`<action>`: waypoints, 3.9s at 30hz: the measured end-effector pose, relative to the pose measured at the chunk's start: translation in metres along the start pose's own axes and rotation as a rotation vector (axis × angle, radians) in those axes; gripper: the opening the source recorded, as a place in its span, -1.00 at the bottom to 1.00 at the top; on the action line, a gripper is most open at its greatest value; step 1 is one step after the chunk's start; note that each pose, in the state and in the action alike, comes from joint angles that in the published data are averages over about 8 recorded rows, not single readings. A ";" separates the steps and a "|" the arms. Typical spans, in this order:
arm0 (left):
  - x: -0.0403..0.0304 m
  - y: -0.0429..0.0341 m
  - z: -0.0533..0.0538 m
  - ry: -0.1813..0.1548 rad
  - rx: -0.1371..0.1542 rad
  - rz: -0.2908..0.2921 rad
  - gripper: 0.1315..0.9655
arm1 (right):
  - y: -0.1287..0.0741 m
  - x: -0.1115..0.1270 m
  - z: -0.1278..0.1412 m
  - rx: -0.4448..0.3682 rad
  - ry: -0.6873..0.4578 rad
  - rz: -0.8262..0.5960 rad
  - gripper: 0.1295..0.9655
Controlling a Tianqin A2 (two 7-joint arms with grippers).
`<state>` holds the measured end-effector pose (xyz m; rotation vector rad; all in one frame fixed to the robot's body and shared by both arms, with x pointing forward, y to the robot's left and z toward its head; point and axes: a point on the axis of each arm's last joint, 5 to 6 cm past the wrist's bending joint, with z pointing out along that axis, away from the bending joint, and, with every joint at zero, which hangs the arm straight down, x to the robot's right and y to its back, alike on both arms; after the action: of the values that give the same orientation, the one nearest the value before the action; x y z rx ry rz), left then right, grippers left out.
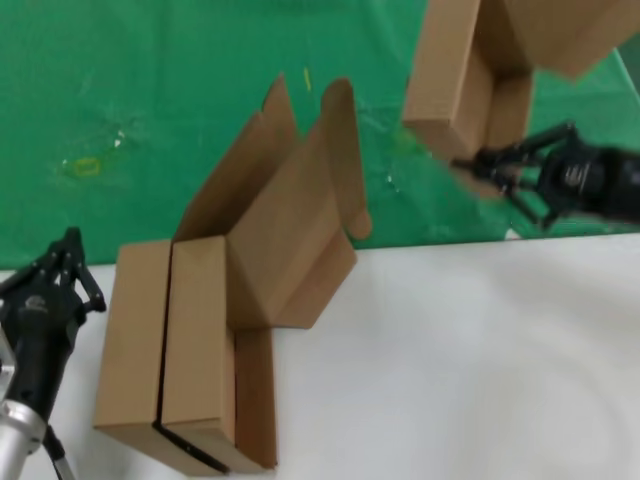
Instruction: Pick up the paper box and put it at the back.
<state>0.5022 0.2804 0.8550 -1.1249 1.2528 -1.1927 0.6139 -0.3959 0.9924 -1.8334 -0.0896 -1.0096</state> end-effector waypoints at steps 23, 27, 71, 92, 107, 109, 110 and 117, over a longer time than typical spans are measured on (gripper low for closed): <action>0.0000 0.0000 0.000 0.000 0.000 0.000 -0.97 | -0.020 0.139 0.090 -0.782 -0.211 -0.364 -0.96; 0.0000 0.0000 0.000 0.000 0.000 0.000 -0.97 | -0.020 0.139 0.096 -0.843 -0.238 -0.375 -0.96; 0.0000 0.0000 0.000 0.000 0.000 0.000 -0.97 | -0.012 0.131 0.109 -0.910 -0.238 -0.360 -0.96; 0.0000 0.0000 0.000 0.000 0.000 0.000 -0.97 | -0.011 0.128 0.110 -0.880 -0.255 -0.383 -0.93; 0.0000 0.0000 0.000 0.000 0.000 0.000 -0.97 | -0.011 0.128 0.110 -0.880 -0.255 -0.383 -0.58; 0.0000 0.0000 0.000 0.000 0.000 0.000 -0.97 | -0.011 0.128 0.110 -0.880 -0.255 -0.383 -0.58; 0.0000 0.0000 0.000 0.000 0.000 0.000 -0.97 | -0.011 0.128 0.110 -0.880 -0.255 -0.383 -0.58; 0.0000 0.0000 0.000 0.000 0.000 0.000 -0.95 | -0.011 0.128 0.110 -0.880 -0.255 -0.383 -0.25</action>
<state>0.5022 0.2804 0.8550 -1.1250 1.2528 -1.1927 0.7576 -0.3495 1.0700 -2.8278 -0.1739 -1.1703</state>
